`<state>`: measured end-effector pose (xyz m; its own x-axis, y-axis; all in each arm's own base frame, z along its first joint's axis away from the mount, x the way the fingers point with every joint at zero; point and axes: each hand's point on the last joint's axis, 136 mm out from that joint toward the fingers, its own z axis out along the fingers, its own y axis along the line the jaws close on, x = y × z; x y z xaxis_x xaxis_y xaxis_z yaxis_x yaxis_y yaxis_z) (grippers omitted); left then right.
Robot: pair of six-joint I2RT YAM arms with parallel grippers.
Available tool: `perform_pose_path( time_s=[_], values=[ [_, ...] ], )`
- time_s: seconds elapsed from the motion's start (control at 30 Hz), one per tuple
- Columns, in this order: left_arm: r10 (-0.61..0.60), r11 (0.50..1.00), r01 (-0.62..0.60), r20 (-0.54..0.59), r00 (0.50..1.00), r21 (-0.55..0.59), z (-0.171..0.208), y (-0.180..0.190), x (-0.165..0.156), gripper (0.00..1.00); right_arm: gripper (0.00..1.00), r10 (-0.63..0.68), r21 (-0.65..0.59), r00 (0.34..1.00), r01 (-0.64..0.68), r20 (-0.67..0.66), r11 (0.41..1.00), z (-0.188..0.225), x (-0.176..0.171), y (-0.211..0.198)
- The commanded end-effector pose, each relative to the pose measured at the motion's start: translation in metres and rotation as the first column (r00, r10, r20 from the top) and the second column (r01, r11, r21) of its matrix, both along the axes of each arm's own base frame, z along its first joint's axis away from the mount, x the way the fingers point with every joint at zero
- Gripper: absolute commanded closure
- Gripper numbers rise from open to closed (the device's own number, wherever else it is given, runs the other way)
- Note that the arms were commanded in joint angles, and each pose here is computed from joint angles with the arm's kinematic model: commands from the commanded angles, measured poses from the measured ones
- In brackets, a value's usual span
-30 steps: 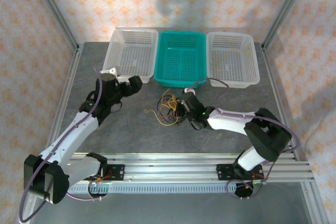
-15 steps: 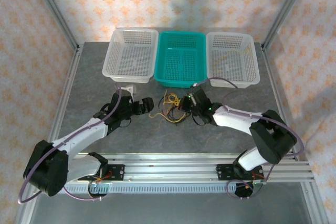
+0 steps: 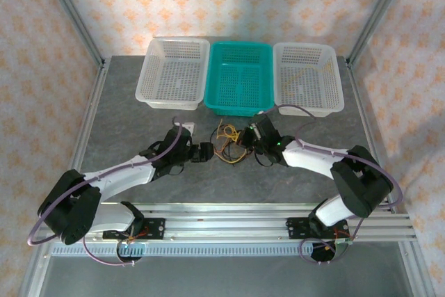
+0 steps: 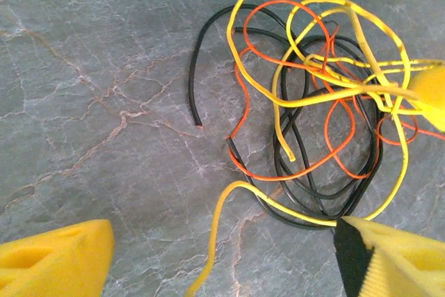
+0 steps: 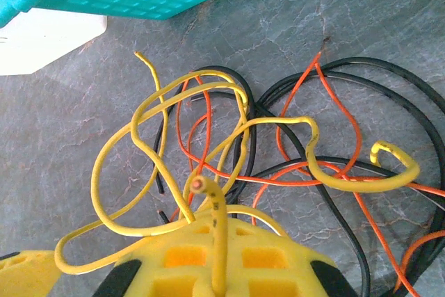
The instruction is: Untangle the cables
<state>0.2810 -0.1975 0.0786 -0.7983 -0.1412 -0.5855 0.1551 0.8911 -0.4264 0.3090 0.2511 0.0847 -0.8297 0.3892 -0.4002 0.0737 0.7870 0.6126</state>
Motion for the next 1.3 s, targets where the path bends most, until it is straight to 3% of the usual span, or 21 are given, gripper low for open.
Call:
perform_pose_path(
  time_s=[0.0,0.2,0.4,0.63,0.93,1.27],
  values=[
    [0.012,0.993,-0.011,-0.005,1.0,0.113,-0.014,0.006,-0.003,0.21,1.0,-0.018,0.011,1.0,0.018,-0.004,1.0,0.006,0.002,-0.001],
    [-0.018,0.978,0.021,-0.016,1.0,0.208,-0.023,0.0,-0.007,0.43,1.0,-0.024,0.006,1.0,0.024,-0.006,1.0,0.004,0.002,-0.003],
    [0.11,0.943,-0.123,0.058,0.992,0.309,-0.008,0.025,0.007,0.67,1.0,-0.03,0.002,1.0,0.03,-0.006,1.0,0.003,0.002,-0.004],
    [0.183,0.914,-0.225,0.152,0.971,0.336,0.026,0.042,0.016,1.0,1.0,-0.05,-0.049,0.999,0.05,0.004,0.998,0.001,0.004,-0.013],
    [0.351,0.837,-0.452,0.333,0.875,0.307,0.086,0.096,0.008,1.0,1.0,-0.136,-0.206,0.99,0.138,0.023,0.969,-0.003,0.01,-0.045],
    [0.615,0.684,-0.72,0.436,0.657,0.119,0.154,0.182,-0.012,1.0,1.0,-0.164,-0.225,0.986,0.162,0.011,0.961,-0.011,0.01,-0.057]
  ],
)
